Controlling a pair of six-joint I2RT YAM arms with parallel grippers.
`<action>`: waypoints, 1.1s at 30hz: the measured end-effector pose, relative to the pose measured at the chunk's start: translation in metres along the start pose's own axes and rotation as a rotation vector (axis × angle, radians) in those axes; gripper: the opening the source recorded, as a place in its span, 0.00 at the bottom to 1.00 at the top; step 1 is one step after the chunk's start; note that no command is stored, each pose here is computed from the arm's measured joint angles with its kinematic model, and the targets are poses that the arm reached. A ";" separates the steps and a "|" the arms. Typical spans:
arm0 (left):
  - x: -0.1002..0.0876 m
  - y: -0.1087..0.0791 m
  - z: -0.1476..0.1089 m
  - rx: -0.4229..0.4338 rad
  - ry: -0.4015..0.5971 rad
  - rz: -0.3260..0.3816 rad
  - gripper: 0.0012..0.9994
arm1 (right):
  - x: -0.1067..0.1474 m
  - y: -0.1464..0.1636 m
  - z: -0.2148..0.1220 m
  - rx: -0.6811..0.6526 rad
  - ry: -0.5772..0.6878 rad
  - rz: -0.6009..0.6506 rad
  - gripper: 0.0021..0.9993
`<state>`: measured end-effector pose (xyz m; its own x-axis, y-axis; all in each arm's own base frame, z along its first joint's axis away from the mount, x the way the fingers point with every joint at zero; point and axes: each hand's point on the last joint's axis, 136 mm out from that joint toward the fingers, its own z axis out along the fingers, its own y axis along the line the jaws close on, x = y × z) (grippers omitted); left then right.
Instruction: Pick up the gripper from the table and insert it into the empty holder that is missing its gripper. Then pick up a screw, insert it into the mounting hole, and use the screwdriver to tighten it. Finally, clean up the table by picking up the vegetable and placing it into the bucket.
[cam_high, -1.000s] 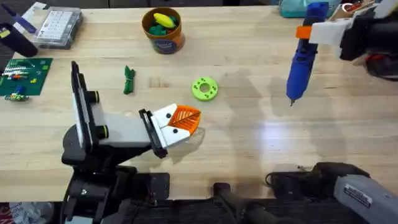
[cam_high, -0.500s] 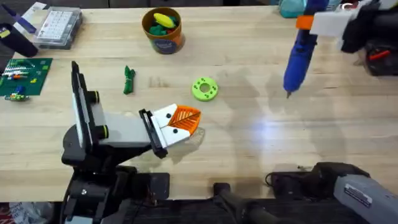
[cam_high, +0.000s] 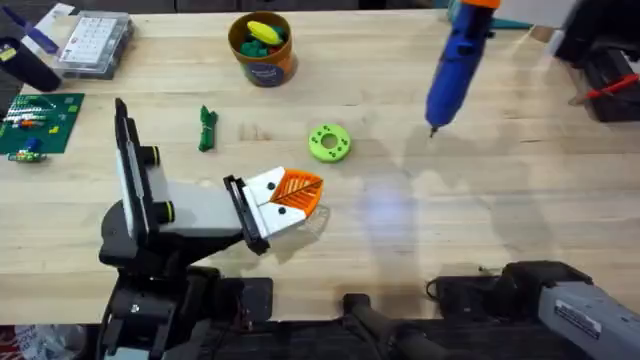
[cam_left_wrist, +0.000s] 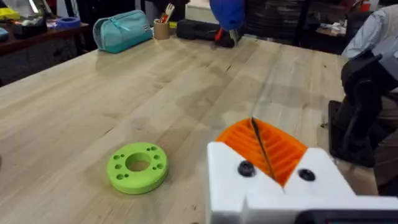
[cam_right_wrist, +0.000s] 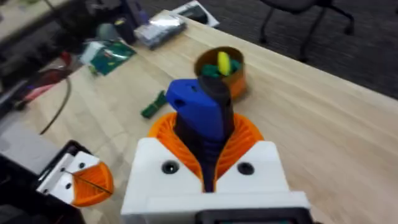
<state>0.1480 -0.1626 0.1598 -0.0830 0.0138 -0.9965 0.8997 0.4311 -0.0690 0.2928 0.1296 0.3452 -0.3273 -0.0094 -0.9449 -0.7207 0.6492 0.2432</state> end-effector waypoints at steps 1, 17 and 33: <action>0.000 0.000 0.000 0.000 0.000 0.000 0.01 | -0.002 0.007 0.003 -0.025 -0.004 -0.009 0.05; 0.000 0.000 0.000 0.000 0.000 0.000 0.01 | -0.039 0.113 0.026 -0.363 -0.133 -0.133 0.05; 0.000 0.000 0.000 0.000 0.000 0.000 0.01 | -0.049 0.179 0.025 -0.577 -0.189 -0.191 0.05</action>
<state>0.1479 -0.1626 0.1598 -0.0832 0.0139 -0.9964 0.8998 0.4308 -0.0692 0.1949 0.2653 0.4301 -0.0848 0.0842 -0.9928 -0.9863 0.1344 0.0956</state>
